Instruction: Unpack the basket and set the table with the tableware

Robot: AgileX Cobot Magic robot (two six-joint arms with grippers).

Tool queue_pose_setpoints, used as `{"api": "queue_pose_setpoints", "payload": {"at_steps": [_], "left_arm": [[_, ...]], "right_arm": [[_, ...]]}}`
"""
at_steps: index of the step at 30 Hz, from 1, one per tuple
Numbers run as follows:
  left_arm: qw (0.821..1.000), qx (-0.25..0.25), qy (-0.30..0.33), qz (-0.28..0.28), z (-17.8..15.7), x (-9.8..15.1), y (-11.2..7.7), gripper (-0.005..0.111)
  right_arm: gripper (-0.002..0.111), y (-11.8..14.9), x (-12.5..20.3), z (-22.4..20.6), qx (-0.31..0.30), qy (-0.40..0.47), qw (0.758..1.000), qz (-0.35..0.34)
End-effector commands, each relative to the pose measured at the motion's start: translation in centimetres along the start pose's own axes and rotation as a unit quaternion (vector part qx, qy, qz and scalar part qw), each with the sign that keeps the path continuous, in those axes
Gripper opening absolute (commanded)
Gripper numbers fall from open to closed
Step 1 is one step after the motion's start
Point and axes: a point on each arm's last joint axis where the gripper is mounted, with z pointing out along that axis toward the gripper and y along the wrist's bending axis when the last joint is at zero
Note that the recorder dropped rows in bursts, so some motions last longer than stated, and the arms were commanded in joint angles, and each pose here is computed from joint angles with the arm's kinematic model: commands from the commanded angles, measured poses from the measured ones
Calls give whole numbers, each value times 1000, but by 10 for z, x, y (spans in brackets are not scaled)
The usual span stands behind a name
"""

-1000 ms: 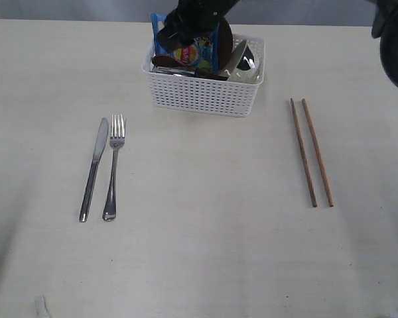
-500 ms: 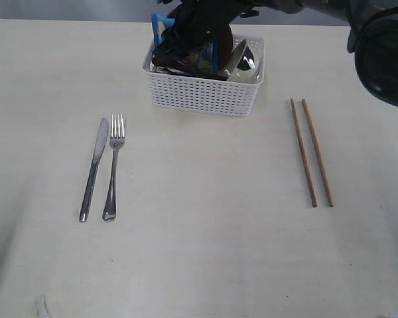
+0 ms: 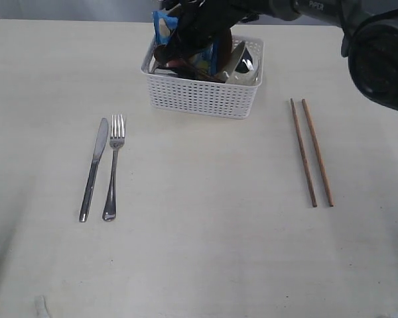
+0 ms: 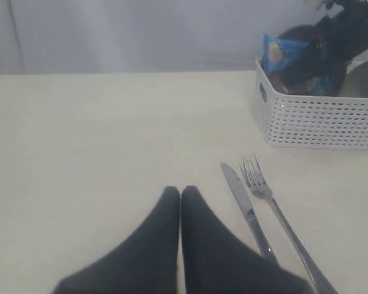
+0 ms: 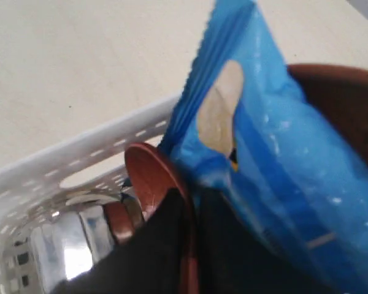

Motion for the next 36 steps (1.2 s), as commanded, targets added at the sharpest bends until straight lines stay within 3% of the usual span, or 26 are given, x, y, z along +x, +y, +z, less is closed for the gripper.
{"api": "queue_pose_setpoints", "payload": {"at_steps": [1, 9, 14, 18, 22, 25, 26, 27, 30, 32, 36], "left_arm": [[1000, 3, -1, 2, 0, 1, 0, 0], [1000, 3, -1, 1, 0, 1, 0, 0], [1000, 3, -1, 1, 0, 1, 0, 0], [1000, 3, -1, 1, 0, 1, 0, 0], [1000, 3, -1, 1, 0, 1, 0, 0], [1000, 3, -1, 1, 0, 1, 0, 0], [1000, 3, -1, 1, 0, 1, 0, 0], [1000, 3, -1, 1, 0, 1, 0, 0], [1000, 3, -1, 1, 0, 1, 0, 0], [1000, 3, -1, 2, 0, 1, 0, 0], [1000, 4, -1, -1, 0, 1, 0, 0]], "right_arm": [[-1, 5, -23, -33, -5, -25, 1000, -8], [-1, 13, -66, -116, 24, -86, 995, -38], [-1, 4, -73, -165, 117, -61, 991, -25], [-1, -26, -55, -197, 189, -11, 980, 68], [-1, -70, -13, -211, 207, 64, 958, 190], [-1, -122, 71, -202, 199, 157, 896, 364], [-1, -129, 87, -199, 190, 170, 886, 389], [-1, -136, 125, -188, 165, 194, 862, 439], [-1, -135, 191, -169, 149, 203, 823, 509], [-1, -126, 218, -159, 152, 210, 811, 524], [0, -112, 233, -144, 150, 194, 805, 540]]}}
